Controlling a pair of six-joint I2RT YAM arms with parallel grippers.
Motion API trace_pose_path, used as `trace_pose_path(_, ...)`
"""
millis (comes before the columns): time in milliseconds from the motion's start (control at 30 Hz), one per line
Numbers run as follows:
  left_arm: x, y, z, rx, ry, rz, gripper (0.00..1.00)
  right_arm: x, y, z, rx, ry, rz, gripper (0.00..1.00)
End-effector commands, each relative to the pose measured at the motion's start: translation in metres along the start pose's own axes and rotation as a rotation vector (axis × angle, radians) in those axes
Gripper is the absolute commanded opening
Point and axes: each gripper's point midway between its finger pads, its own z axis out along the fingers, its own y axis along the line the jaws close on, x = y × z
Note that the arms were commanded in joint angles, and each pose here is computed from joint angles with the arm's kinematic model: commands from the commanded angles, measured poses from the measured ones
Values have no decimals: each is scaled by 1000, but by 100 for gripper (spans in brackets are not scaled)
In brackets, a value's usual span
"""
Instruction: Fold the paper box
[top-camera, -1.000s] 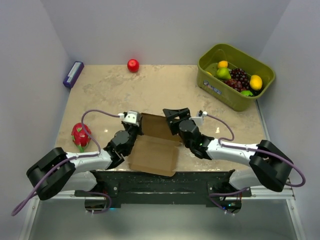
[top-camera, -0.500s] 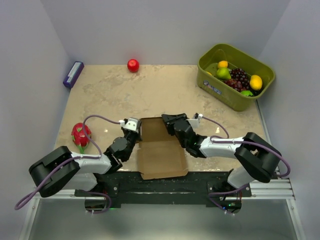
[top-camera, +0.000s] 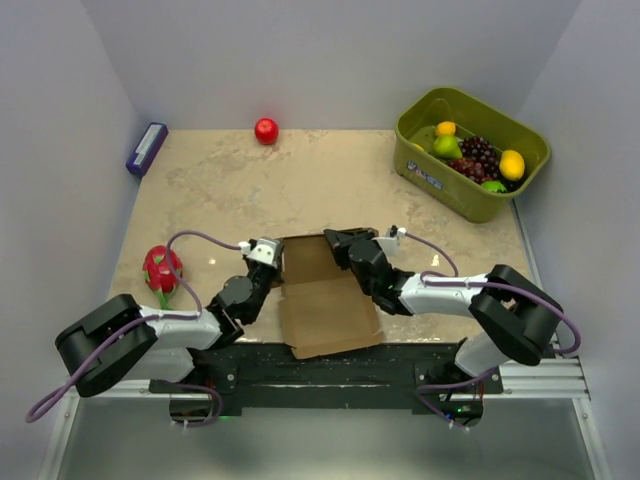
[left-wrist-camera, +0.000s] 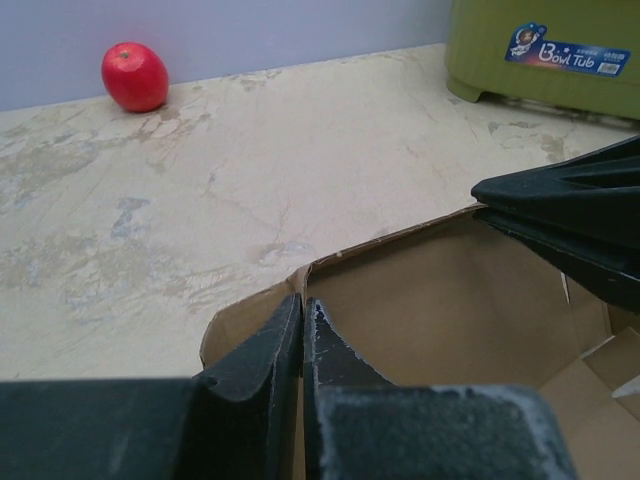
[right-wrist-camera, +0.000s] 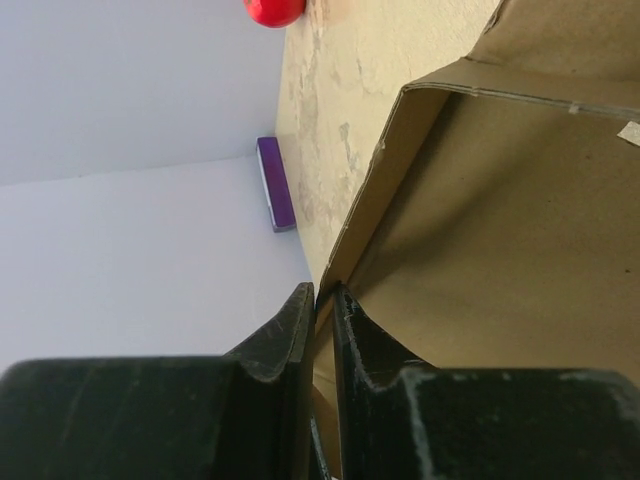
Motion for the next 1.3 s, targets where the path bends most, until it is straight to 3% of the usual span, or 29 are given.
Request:
trace_pose_path(0,-25,-14,0,65,-89,-31,0,0,14,-5,-38,5,31,12)
trace_pose_path(233,-31,-19,-15,140,-156,116,0,-9,8,-12,-43,-11,59,27)
trace_pose_path(367,-36,-21,-21,156,-192,183,0,-17,10,-17,-32,-37,43,42)
trace_pose_path(567,-40,-30,-24,188,-218,287,0,-28,7,-22,-14,-70,22,50)
trace_pose_path(733,-43,-34,-26,194,-227,315,0,-29,3,-23,8,-76,-9,50)
trace_pose_path(933,-40,-38,-24,193,-216,334,0,-29,-6,-24,11,-66,-8,30)
trace_pose_path(1033,-39,-36,-23,174,-201,322,10,-28,-9,-25,9,-58,1,18)
trace_pose_path(1133,-41,-37,-22,171,-185,290,27,-29,-11,-26,5,-59,12,13)
trace_pose_path(1233,-45,-39,-22,177,-173,242,50,-29,-10,-26,-3,-55,22,9)
trace_pose_path(1267,-46,-42,-23,193,-168,206,65,-28,-10,-26,-4,-52,23,9)
